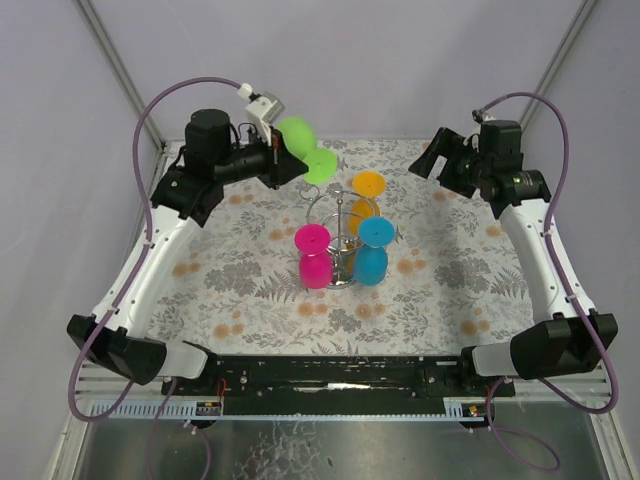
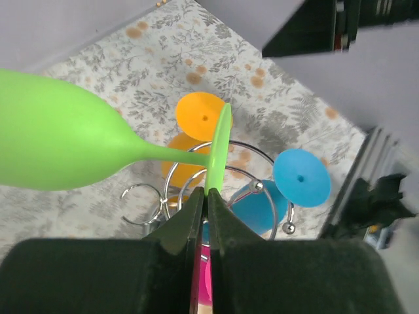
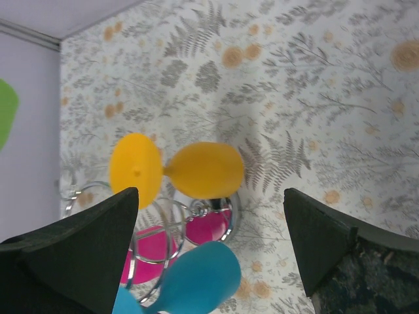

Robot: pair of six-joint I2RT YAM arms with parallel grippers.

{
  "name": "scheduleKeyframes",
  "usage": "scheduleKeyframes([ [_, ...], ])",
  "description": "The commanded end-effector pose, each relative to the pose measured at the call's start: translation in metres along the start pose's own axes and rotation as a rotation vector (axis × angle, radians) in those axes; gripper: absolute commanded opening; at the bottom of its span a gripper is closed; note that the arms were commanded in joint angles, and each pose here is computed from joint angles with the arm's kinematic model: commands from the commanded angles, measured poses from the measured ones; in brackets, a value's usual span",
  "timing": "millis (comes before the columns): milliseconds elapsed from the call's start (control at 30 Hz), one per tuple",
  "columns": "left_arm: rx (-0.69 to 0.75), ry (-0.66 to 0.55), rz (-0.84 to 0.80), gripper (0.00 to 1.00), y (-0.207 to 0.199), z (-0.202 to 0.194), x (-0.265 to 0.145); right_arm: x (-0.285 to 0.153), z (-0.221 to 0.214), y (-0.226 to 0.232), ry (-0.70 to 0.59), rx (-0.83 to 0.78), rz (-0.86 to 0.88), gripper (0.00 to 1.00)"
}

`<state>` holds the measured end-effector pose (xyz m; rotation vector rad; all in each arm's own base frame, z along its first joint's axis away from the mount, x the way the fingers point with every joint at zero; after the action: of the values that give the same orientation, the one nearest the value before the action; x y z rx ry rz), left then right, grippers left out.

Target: Take the wine glass off the wine glass rack

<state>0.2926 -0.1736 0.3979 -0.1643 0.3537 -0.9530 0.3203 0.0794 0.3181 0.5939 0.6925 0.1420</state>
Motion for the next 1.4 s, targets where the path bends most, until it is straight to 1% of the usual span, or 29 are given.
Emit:
scheduleKeyframes([
  [0, 0.435, 0.009, 0.070, 0.00, -0.015, 0.008, 0.004, -0.019, 0.031, 0.042, -0.021, -0.010, 0.200, 0.99],
  [67, 0.573, 0.018, 0.073, 0.00, -0.022, 0.008, 0.011, -0.023, 0.045, 0.057, -0.002, -0.019, 0.254, 0.99],
  [100, 0.636, 0.023, 0.071, 0.00, -0.026, 0.009, 0.014, -0.031, 0.055, 0.067, -0.003, -0.033, 0.281, 0.99],
  [233, 0.840, 0.017, 0.059, 0.00, -0.042, 0.019, 0.030, -0.045, 0.076, 0.090, 0.011, -0.065, 0.358, 0.99],
  [400, 1.017, -0.013, 0.021, 0.00, -0.065, 0.024, 0.048, -0.066, 0.085, 0.104, 0.013, -0.041, 0.467, 0.99],
  [600, 1.215, -0.026, -0.028, 0.00, -0.086, 0.016, 0.063, -0.089, 0.076, 0.109, 0.047, -0.033, 0.552, 0.99],
  [1000, 1.439, -0.010, -0.161, 0.00, -0.110, -0.006, 0.083, -0.123, 0.057, 0.114, 0.091, -0.100, 0.649, 0.99],
  [1167, 1.492, -0.006, -0.206, 0.00, -0.119, -0.013, 0.087, -0.117, 0.051, 0.104, 0.149, -0.133, 0.588, 0.99],
  [1367, 1.546, -0.004, -0.248, 0.00, -0.127, -0.018, 0.088, -0.108, 0.050, 0.097, 0.155, -0.139, 0.541, 0.99],
])
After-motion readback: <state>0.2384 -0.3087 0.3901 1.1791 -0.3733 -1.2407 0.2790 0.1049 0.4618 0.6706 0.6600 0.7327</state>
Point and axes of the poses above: each gripper's point midway between its finger pads, its own x axis out along the fingers, its own y axis along the line the jaws close on, z = x × y, the point moved 7 cm from there along -x, back along the fingers, and after that the axes turned 4 degrees about x, right-handed, at the moved point
